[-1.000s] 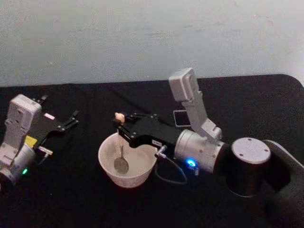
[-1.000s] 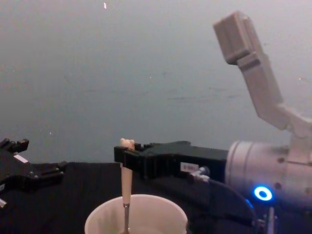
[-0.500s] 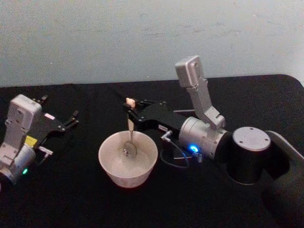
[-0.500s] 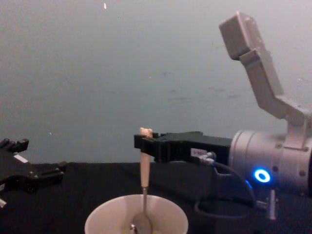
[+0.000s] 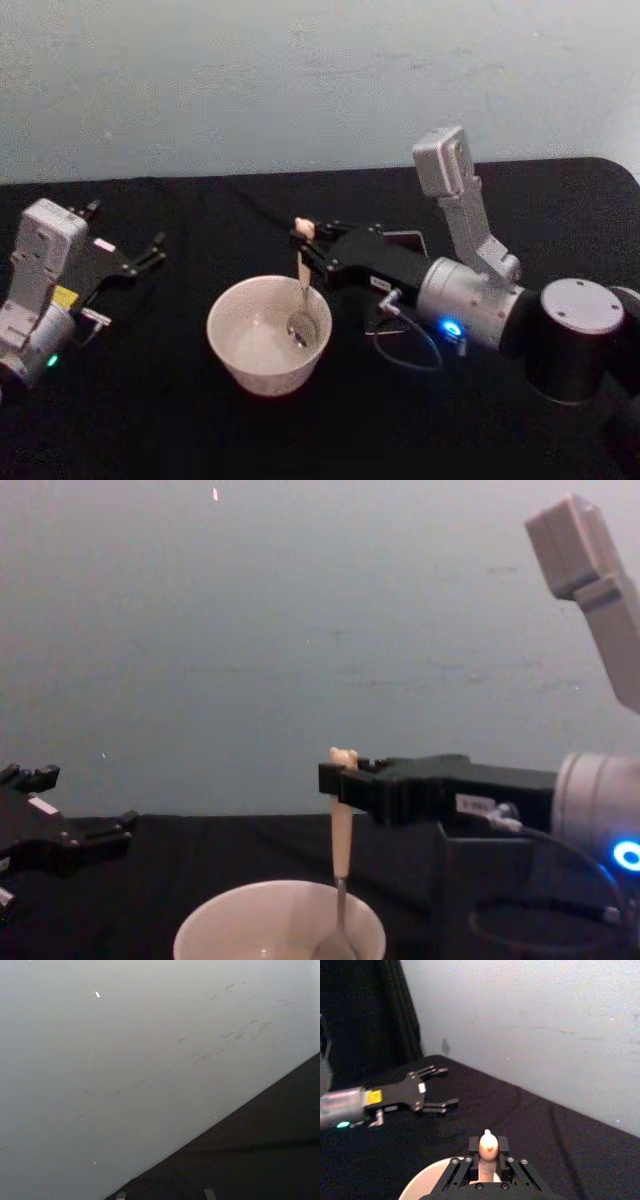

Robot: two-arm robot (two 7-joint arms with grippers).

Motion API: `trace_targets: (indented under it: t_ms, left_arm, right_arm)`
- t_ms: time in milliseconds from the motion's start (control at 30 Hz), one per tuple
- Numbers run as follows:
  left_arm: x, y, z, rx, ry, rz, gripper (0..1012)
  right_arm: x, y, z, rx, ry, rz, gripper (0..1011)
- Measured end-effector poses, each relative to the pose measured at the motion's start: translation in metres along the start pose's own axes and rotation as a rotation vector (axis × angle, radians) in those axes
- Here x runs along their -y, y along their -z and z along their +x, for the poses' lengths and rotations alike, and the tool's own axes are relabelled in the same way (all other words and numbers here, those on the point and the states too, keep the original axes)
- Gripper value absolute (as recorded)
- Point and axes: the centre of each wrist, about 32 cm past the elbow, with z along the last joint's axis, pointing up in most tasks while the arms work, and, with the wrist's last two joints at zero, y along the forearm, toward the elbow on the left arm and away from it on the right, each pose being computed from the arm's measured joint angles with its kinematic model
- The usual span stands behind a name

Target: Pick up the stirring spoon with one hand, stir inside the cup, then place it back in its original position.

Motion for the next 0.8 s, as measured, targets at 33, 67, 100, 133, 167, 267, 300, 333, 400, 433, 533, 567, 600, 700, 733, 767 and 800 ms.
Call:
trace_targets:
  t_ms: [33,67,100,133,167,267,300,333,400,433,533,567,600,700,733,767,800]
  left_arm:
    - [0.0,0.0,0.0,0.0,0.0,0.0,1001]
    - [0.0,0.0,0.0,0.0,0.0,0.0,1001]
    - [0.0,0.0,0.0,0.0,0.0,0.0,1001]
    - [0.0,0.0,0.0,0.0,0.0,0.0,1002]
    - [0.0,0.0,0.0,0.0,0.0,0.0,1001]
    - [0.0,0.0,0.0,0.0,0.0,0.0,1001]
    - [0.0,0.0,0.0,0.0,0.0,0.0,1001]
    - [0.0,0.0,0.0,0.0,0.0,0.0,1001]
    - [0.0,0.0,0.0,0.0,0.0,0.0,1001]
    - [0.0,0.0,0.0,0.0,0.0,0.0,1001]
    - [0.0,0.0,0.0,0.0,0.0,0.0,1001]
    - [0.0,0.0,0.0,0.0,0.0,0.0,1002]
    - [0.0,0.0,0.0,0.0,0.0,0.0,1001]
    - [0.0,0.0,0.0,0.0,0.0,0.0,1001]
    - [0.0,0.0,0.0,0.0,0.0,0.0,1001]
    - [0.0,0.0,0.0,0.0,0.0,0.0,1001]
    - [0.0,0.0,0.0,0.0,0.0,0.0,1001]
  right_arm:
    - [0.002,0.0,0.0,0.002,-0.007,-0.002,213]
    - [0.004,0.001,-0.001,0.003,-0.016,-0.004,213]
    - [0.006,0.001,-0.002,0.004,-0.023,-0.006,213]
    - [0.009,0.002,-0.003,0.005,-0.037,-0.011,213]
    - [0.011,0.003,-0.004,0.005,-0.044,-0.013,213]
    - [0.015,0.004,-0.007,0.005,-0.072,-0.017,213]
    - [0.016,0.004,-0.009,0.005,-0.078,-0.017,213]
    - [0.016,0.004,-0.01,0.004,-0.085,-0.017,213]
    - [0.016,0.004,-0.012,0.002,-0.103,-0.017,213]
    - [0.016,0.004,-0.014,0.002,-0.111,-0.016,213]
    - [0.013,0.004,-0.018,0.002,-0.127,-0.014,213]
    - [0.012,0.003,-0.019,0.002,-0.13,-0.013,213]
    - [0.01,0.003,-0.02,0.002,-0.134,-0.011,213]
    - [0.003,0.001,-0.023,0.0,-0.138,-0.006,213]
    - [0.001,0.001,-0.024,0.0,-0.139,-0.004,213]
    - [-0.003,-0.001,-0.026,0.001,-0.139,-0.002,213]
    - [-0.005,-0.001,-0.027,0.003,-0.138,-0.002,213]
